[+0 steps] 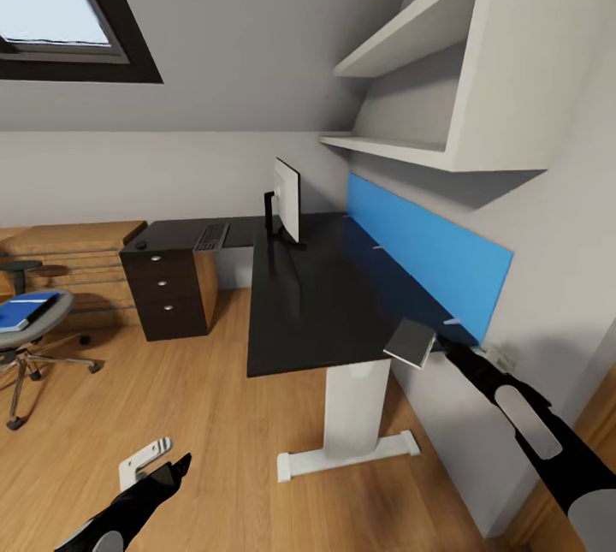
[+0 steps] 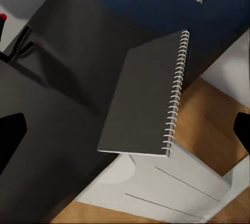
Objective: In the bedroom, organize the workspace by keeping the computer under the desk, ensuring the monitor is on the desk, placing the keyboard on the desk next to the monitor, placing the mouse on the desk next to the keyboard, moving the folder from the swivel chair onto the desk next to the mouse, stacking the notebook on top of the folder with the pen on top of the notebook, and positioning the swivel chair next to the desk.
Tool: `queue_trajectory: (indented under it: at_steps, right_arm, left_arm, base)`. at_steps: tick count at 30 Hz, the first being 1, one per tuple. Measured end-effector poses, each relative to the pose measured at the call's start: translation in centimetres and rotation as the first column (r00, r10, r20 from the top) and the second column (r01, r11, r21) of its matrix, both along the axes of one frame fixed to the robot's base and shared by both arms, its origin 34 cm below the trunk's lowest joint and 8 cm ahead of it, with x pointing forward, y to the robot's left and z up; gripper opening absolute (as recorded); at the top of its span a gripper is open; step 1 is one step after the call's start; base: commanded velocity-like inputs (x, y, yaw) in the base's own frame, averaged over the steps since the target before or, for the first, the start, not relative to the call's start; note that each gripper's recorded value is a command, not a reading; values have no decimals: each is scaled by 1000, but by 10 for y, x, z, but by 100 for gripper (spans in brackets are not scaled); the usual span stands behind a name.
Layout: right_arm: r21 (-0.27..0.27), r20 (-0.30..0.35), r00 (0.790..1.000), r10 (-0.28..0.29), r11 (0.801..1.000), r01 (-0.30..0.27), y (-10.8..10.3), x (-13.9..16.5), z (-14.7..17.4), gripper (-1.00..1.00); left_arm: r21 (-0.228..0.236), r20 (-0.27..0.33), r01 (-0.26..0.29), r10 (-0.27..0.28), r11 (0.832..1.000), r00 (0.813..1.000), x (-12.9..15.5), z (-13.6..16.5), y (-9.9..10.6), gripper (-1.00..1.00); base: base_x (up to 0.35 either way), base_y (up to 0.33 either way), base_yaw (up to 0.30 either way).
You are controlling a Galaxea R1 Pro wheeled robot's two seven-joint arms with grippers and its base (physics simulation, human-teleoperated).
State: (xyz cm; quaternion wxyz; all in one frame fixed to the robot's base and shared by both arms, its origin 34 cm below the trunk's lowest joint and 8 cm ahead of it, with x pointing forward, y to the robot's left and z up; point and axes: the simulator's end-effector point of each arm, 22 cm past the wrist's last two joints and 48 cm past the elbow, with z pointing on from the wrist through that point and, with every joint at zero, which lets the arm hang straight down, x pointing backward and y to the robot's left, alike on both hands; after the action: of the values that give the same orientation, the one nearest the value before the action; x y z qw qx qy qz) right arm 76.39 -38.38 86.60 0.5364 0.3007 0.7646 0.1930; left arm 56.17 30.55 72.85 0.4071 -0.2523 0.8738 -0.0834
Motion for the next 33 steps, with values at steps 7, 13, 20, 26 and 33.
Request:
queue_trajectory:
  at_steps: [7,13,20,26,33]
  right_arm:
    - [20,-5,1000,-3,1000,4,2,-2,-16,100]
    - [52,-1,1000,-8,999,8,2,-3,-25,100]
    - [59,0,1000,-8,998,8,2,-4,-37,100]
    - [60,1,1000,-8,998,8,2,-5,-48,100]
    - [76,21,999,24,997,-26,7,-6,-63,100]
  left_arm:
    - [2,2,-5,5,1000,1000,0,-11,4,100]
    - [0,85,6,-6,1000,996,15,22,4,100]
    - [-72,21,1,0,997,1000,5,12,15,100]
    - [-88,-26,-16,14,996,1000,-4,-12,24,100]
    - [-95,-31,-17,14,995,999,-6,-26,22,100]
  base:
    - [0,0,0]
    - [0,0,0]
    - [0,0,0]
    - [0,0,0]
    - [0,0,0]
